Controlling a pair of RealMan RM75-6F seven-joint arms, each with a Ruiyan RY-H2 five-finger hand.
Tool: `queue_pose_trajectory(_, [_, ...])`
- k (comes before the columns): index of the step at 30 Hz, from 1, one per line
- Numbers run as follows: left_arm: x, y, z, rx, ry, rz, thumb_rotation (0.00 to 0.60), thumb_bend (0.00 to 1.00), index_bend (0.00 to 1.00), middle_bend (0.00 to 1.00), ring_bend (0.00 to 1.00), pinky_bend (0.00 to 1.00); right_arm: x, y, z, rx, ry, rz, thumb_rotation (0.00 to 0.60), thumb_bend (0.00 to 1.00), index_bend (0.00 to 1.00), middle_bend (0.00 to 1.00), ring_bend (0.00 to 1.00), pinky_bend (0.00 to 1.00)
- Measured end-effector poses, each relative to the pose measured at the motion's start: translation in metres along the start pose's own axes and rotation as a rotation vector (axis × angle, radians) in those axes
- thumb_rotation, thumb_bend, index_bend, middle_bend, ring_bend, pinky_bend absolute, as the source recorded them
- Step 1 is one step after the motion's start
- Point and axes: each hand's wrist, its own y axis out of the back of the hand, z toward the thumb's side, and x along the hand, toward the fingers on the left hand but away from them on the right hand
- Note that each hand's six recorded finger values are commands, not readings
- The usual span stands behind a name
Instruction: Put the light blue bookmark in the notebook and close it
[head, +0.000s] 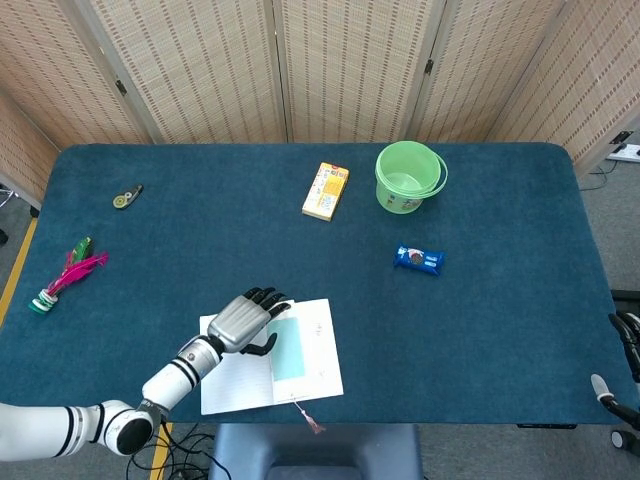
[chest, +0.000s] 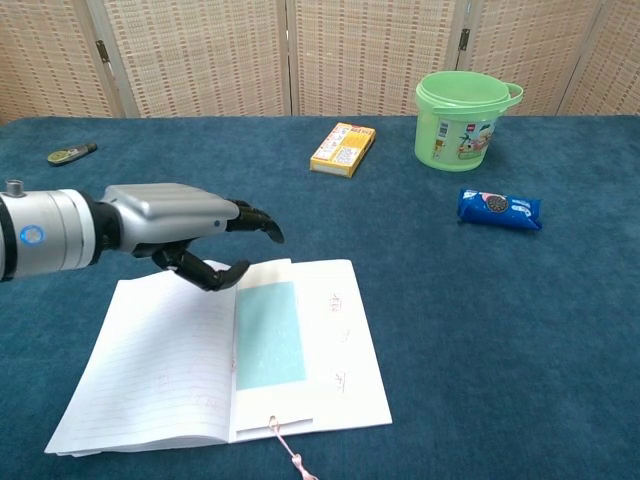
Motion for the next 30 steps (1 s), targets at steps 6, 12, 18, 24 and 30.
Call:
queue_pose_trajectory(6, [0.016, -0.004, -0.012, -0.012, 0.049, -0.002, 0.263, 0.6, 0.16, 0.12, 0.0, 0.15, 0.001, 0.001, -0.002, 0.002, -0.009, 0.0, 0.6, 0.25, 0.06, 0.11, 0.05, 0.07])
queue_pose_trajectory(12, [0.028, -0.009, -0.024, -0.023, 0.106, -0.016, 0.264, 0.6, 0.2, 0.11, 0.0, 0.15, 0.002, 0.001, -0.004, 0.003, -0.015, 0.0, 0.6, 0.25, 0.07, 0.11, 0.05, 0.07])
queue_pose_trajectory(18, [0.035, -0.015, -0.028, -0.01, 0.134, -0.022, 0.262, 0.6, 0.22, 0.08, 0.0, 0.15, 0.002, 0.0, -0.005, 0.003, -0.017, 0.001, 0.6, 0.25, 0.07, 0.11, 0.05, 0.07])
queue_pose_trajectory(24, [0.039, -0.016, -0.032, -0.007, 0.154, -0.023, 0.261, 0.6, 0.22, 0.07, 0.0, 0.15, 0.002, 0.001, -0.005, 0.005, -0.021, 0.002, 0.6, 0.25, 0.06, 0.11, 0.05, 0.07])
queue_pose_trajectory(30, [0.04, -0.02, -0.031, -0.004, 0.155, -0.038, 0.262, 0.6, 0.23, 0.07, 0.0, 0.15, 0.002, 0.0, -0.006, 0.005, -0.024, 0.005, 0.6, 0.25, 0.07, 0.11, 0.05, 0.07])
